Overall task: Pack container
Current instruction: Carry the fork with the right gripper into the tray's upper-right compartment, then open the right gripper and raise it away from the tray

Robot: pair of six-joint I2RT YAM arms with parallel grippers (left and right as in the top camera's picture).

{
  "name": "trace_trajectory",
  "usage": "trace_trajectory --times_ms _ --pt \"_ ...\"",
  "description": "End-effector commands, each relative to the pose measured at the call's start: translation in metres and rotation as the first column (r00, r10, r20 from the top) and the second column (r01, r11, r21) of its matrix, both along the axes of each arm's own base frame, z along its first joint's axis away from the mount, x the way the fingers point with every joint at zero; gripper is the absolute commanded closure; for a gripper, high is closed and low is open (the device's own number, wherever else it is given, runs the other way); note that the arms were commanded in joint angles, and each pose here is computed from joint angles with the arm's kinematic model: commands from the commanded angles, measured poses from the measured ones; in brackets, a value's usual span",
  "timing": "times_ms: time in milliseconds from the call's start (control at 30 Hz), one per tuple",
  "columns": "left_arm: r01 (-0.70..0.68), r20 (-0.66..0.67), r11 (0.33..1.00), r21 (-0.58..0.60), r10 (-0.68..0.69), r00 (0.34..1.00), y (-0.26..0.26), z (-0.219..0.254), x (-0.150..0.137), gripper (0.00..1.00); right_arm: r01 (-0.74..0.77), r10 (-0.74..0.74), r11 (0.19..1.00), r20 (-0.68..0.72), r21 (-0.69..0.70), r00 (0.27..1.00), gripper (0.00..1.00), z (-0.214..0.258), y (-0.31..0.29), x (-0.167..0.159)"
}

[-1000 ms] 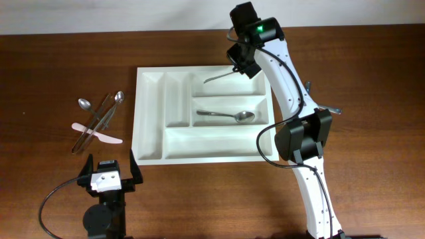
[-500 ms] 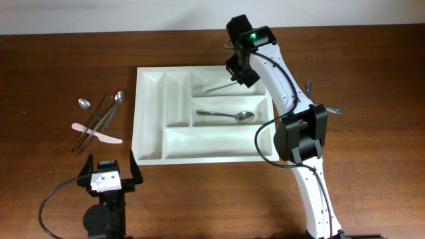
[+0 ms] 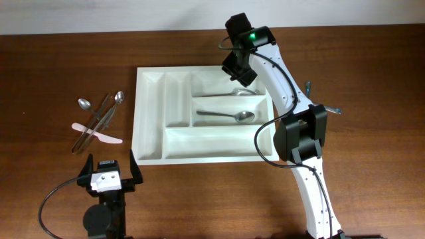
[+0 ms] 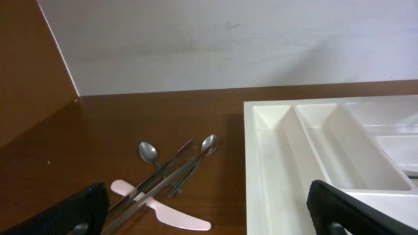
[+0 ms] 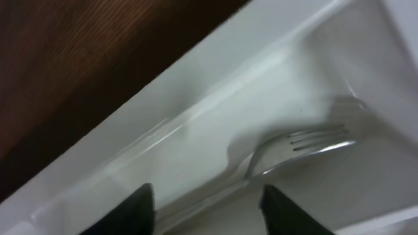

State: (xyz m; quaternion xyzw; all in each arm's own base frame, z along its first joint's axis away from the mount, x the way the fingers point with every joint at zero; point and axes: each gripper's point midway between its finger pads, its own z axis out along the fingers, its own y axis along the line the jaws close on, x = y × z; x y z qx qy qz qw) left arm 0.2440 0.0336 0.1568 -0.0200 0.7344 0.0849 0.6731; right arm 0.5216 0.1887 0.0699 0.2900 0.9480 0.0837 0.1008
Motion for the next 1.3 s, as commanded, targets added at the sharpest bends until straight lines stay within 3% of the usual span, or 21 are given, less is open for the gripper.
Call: trace_trajectory --times_ms 0,200,367,533,1000,1267 --pt "0.007 0.001 1.0 0.009 -0.007 1.0 -0.001 0.0 0.0 0.01 -0.166 0.179 0.975 0.078 -0.148 0.981 0.38 0.026 -0.018 0.01" --pt "0.007 0.001 1.0 0.009 -0.007 1.0 -0.001 0.0 0.0 0.01 -0.253 0.305 0.892 0.085 -0.373 0.949 0.22 0.078 -0.071 0.01" --pt "0.006 0.001 1.0 0.009 -0.006 1.0 -0.001 0.0 0.0 0.01 -0.328 0.347 0.845 -0.034 -0.423 0.937 0.14 0.096 -0.118 -0.014" --pt "0.006 0.001 1.0 0.009 -0.006 1.0 -0.001 0.0 0.0 0.01 -0.309 0.265 0.854 -0.161 -0.418 0.951 0.14 0.093 -0.167 -0.04" --pt "0.007 0.001 1.0 0.009 -0.007 1.0 -0.001 0.0 0.0 0.01 -0.285 0.216 0.884 -0.216 -0.372 0.952 0.14 0.078 -0.22 -0.045" --pt "0.006 0.001 1.0 0.009 -0.006 1.0 -0.001 0.0 0.0 0.01 -0.332 0.26 0.867 -0.23 -0.373 0.938 0.16 0.068 -0.229 -0.04"
